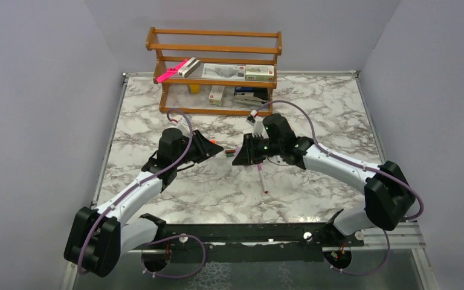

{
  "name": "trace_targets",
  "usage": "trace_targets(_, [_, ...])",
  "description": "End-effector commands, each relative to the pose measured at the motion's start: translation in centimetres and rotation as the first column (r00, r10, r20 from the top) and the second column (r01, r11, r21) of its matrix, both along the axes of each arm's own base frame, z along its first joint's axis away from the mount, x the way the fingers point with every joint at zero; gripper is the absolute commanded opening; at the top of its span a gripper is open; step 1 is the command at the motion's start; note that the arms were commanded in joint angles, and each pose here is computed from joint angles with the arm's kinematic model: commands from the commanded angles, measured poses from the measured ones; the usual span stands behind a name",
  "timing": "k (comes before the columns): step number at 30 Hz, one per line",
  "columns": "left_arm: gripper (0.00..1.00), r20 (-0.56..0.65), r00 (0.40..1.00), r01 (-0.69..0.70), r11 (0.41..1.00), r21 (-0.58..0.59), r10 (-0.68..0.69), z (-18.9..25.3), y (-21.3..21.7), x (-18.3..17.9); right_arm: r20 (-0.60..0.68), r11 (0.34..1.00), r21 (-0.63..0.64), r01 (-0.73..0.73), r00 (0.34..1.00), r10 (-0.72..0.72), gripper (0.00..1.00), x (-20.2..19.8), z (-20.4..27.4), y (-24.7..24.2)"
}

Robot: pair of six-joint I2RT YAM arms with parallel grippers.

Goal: Open the pen caps

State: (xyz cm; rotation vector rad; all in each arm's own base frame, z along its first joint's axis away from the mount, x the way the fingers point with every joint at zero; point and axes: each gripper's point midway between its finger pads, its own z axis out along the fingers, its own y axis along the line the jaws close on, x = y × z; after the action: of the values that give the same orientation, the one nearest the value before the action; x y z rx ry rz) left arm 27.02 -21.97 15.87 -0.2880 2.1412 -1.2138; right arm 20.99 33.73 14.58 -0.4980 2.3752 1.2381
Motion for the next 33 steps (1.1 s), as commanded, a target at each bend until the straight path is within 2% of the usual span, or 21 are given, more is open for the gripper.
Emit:
trace_targets(1, [0.00,0.016,1.000,0.011,1.000,-0.016,-0.011,0.3,0.3,-1.0,0.089,0.983,-0.156,0.100,0.992,-0.087,0.01,4.7,-1.0,-2.7])
trace_targets(4, [0.00,0.009,1.000,0.006,1.000,-0.008,-0.006,0.0,0.6,-1.6,0.141,0.942,-0.272,0.195,0.977,-0.161,0.01,7.8,-2.1,-5.1])
trace_targets(11, [0.00,0.020,1.000,0.013,1.000,0.021,-0.014,0.4,0.8,-1.7,0.246,0.777,-0.517,0.360,0.931,-0.268,0.01,12.2,-5.2,-10.6])
trace_targets(16, [0.00,0.007,1.000,0.023,0.999,0.023,-0.024,-0.3,0.7,-1.6,0.304,0.633,-0.648,0.424,0.906,-0.296,0.01,13.2,-6.6,-13.9])
trace_targets(22, [0.00,-0.004,0.999,0.033,0.999,0.028,-0.033,-0.9,0.4,-1.2,0.344,0.508,-0.733,0.452,0.891,-0.297,0.03,13.4,-8.0,-16.5])
trace_targets(25, [0.00,-0.006,0.999,0.038,0.999,0.024,-0.038,-1.0,0.2,-1.1,0.342,0.474,-0.760,0.445,0.893,-0.292,0.06,13.2,-8.9,-17.2])
trace_targets(33, [0.00,-0.009,0.999,0.039,0.999,0.027,-0.039,-1.1,0.2,-1.0,0.315,0.454,-0.786,0.419,0.904,-0.289,0.18,12.7,-10.7,-17.5])
